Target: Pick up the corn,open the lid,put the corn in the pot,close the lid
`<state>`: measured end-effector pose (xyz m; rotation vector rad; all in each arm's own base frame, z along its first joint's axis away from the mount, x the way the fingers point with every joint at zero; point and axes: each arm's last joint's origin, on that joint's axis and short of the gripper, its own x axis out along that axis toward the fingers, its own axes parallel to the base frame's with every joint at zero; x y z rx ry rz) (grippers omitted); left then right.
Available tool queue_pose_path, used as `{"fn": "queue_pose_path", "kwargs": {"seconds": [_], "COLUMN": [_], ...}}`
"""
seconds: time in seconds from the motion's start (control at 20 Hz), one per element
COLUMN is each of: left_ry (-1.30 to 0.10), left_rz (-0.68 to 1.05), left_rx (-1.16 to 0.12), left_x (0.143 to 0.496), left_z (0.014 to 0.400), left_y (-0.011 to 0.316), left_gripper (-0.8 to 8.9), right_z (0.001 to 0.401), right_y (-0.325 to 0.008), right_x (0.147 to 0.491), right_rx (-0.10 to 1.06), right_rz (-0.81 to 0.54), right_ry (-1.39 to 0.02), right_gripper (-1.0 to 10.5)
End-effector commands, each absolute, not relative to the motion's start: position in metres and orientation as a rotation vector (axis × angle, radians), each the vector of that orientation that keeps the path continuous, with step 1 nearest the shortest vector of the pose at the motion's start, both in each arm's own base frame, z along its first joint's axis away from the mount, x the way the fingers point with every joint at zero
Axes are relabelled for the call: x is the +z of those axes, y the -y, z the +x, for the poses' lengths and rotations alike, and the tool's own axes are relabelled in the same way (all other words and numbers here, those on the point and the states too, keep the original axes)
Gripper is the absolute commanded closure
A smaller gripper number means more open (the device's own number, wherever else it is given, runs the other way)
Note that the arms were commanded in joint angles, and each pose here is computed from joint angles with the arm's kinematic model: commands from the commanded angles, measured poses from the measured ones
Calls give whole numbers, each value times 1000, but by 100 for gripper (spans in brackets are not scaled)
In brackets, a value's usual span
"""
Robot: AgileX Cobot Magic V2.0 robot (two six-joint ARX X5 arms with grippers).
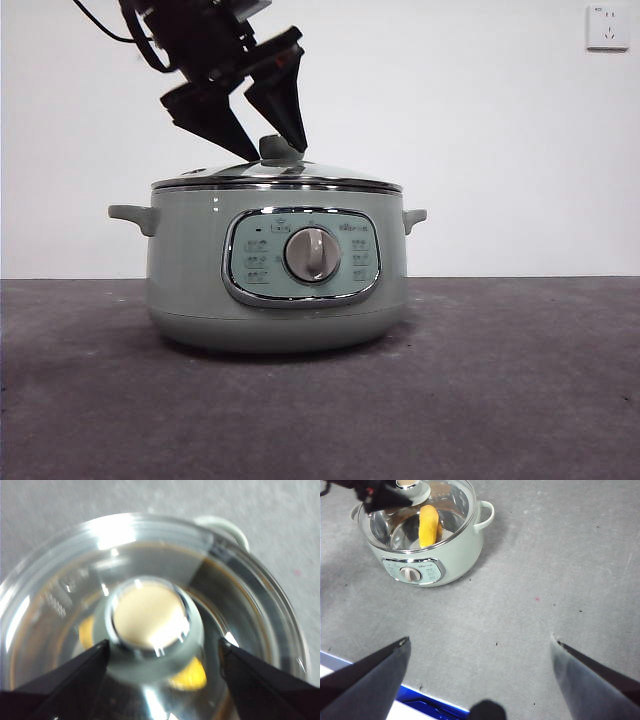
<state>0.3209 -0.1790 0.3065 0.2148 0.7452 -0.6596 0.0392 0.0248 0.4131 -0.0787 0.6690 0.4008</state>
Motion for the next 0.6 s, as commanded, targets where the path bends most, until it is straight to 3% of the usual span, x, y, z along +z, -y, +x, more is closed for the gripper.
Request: {"fn": "queue_pose_path", "kwargs": {"seconds": [0.05, 0.4, 0.6], "left_ry": [-738, -673, -632], "left_rz": [197, 96, 74], "left_rx": [-652, -804, -850], "left_x": [316, 392, 422], "left_z": [311, 225, 161], "left_y": [171, 131, 98], "left_gripper": [427, 437, 437], "right_z": [38, 38, 37], "right_y": [-24, -24, -26], "right_x": [410, 410, 410], "right_rx": [399, 426, 534], "right_rz": [-103, -138, -182], "right_ry": [-690, -685, -689], "right_gripper": [480, 480, 480]}}
